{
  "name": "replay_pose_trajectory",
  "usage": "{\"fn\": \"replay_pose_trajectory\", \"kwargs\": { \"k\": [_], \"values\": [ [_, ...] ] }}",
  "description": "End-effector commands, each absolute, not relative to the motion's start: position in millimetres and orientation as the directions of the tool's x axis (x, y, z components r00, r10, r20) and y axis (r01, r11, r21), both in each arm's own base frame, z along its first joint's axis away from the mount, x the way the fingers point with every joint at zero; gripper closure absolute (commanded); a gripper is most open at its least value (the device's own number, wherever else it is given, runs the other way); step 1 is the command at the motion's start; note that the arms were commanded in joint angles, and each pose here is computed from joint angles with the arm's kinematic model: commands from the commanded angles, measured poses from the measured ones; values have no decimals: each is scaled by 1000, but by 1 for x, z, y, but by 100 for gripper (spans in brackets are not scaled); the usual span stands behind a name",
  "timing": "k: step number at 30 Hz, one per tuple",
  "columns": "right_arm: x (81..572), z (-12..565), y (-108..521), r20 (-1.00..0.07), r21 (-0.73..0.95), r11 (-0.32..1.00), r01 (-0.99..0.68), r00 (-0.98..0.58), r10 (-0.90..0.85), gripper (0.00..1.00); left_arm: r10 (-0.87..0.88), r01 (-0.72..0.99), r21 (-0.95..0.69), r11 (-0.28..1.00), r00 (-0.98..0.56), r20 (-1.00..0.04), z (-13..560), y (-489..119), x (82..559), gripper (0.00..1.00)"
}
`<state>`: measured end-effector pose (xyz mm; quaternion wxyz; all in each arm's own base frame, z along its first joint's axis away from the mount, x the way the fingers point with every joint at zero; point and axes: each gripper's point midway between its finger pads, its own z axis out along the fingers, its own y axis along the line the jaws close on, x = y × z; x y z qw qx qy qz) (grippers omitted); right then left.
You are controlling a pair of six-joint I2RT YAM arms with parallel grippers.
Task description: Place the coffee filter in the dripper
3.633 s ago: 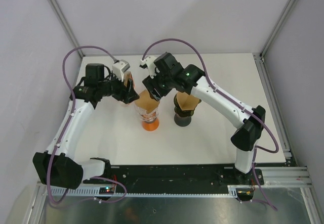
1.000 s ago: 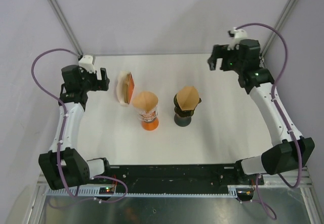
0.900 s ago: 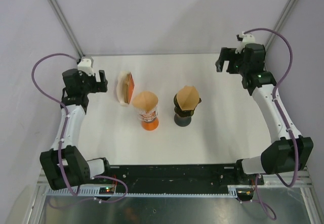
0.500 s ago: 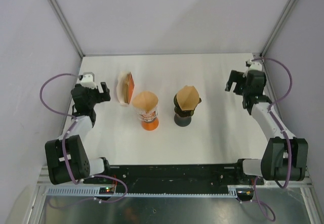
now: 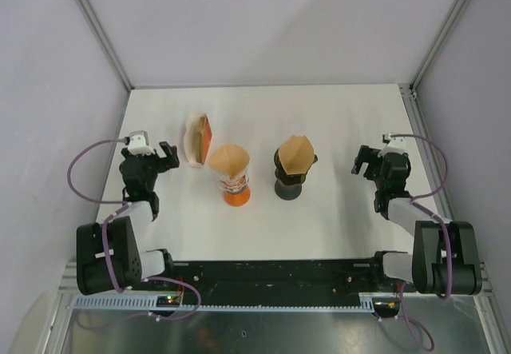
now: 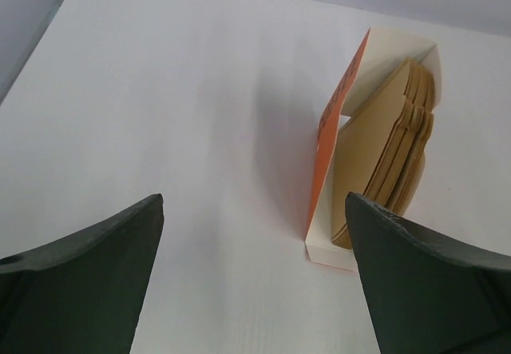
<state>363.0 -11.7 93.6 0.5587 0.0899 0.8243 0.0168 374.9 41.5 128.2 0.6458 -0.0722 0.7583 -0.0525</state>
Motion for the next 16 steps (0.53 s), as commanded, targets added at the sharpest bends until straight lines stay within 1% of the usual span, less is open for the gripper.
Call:
{"fn": "replay_pose_trajectory", "kwargs": {
  "k": [1,5,16],
  "values": [
    [370,119,-16,-972,122,986,118,-189,143,1,-99,-51,-97,994,-46,-994,147,31,369,0],
    [361,106,-17,-975,105,988,111,-183,125,1,-37,-45,-35,998,-50,-998,134,16,363,1],
    [359,112,-16,-985,102,990,92,-132,114,1,-36,-101,-32,994,-35,-999,130,25,368,0]
  ]
}}
